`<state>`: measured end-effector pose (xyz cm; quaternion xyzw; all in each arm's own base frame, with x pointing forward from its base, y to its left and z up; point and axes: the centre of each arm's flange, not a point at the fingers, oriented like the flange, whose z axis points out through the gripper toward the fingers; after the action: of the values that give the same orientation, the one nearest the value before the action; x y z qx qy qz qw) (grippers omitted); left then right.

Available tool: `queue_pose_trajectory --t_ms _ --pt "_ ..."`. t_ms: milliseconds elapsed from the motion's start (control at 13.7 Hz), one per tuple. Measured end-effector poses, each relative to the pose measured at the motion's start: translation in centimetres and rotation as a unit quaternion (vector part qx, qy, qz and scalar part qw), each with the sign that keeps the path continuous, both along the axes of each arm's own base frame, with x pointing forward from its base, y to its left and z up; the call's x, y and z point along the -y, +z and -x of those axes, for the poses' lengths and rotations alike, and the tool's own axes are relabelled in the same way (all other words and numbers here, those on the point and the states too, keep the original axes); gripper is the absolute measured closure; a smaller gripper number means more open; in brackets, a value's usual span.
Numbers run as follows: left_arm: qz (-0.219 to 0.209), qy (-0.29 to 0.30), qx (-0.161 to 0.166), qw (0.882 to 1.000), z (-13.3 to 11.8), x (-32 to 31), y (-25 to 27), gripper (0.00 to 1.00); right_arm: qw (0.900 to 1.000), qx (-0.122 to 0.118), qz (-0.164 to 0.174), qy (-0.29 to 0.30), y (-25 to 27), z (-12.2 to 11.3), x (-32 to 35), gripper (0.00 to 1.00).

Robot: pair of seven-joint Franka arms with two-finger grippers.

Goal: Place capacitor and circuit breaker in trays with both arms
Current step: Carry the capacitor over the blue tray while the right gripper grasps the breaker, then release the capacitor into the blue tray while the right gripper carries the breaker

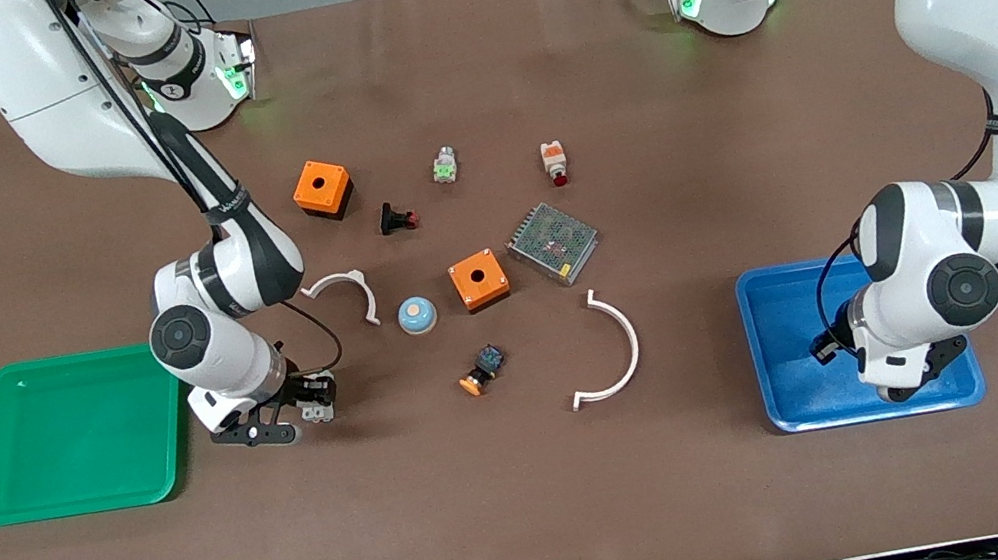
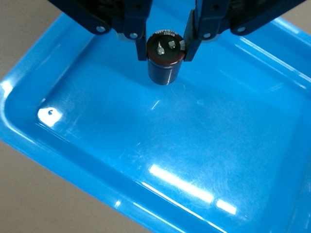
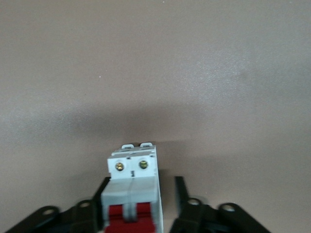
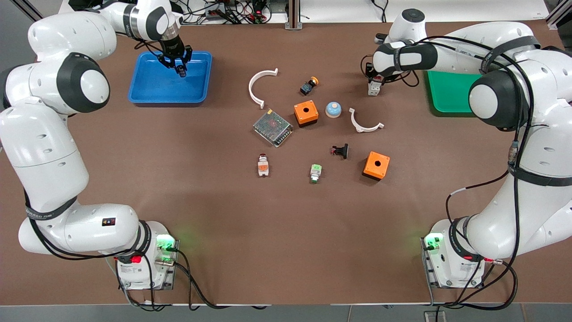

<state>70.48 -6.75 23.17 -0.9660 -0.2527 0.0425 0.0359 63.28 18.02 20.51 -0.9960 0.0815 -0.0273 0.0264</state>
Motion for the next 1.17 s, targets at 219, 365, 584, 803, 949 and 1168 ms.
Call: queue_pose_trajectory --t_ms 219,365,584,803,949,1168 --pt "0.017 0.007 0.003 1.0 0.4 0.4 -1.6 0.66 1.0 0.0 0.0 -0.002 0.1 -0.1 0.0 0.6" --pt "0.019 0.007 0.004 1.0 0.5 0.7 -1.7 0.59 1.0 -0.006 0.004 -0.009 0.9 -0.9 0.9 0.6" --pt "0.02 0.006 0.009 1.0 0.4 0.8 -0.9 0.3 0.999 -0.038 0.013 -0.015 5.0 -4.0 6.9 0.6" --pt "0.013 -0.019 0.007 1.0 0.6 1.2 3.3 0.01 0.999 -0.037 0.012 0.015 8.5 -5.4 18.2 0.6" --pt "0.01 -0.066 0.015 0.998 0.7 1.0 7.1 0.0 0.998 -0.037 0.012 0.039 8.6 -4.8 25.8 0.6" --pt "0.005 -0.129 0.046 0.991 0.8 0.2 12.9 0.0 0.997 -0.034 0.012 0.065 7.0 -2.6 34.2 0.6"
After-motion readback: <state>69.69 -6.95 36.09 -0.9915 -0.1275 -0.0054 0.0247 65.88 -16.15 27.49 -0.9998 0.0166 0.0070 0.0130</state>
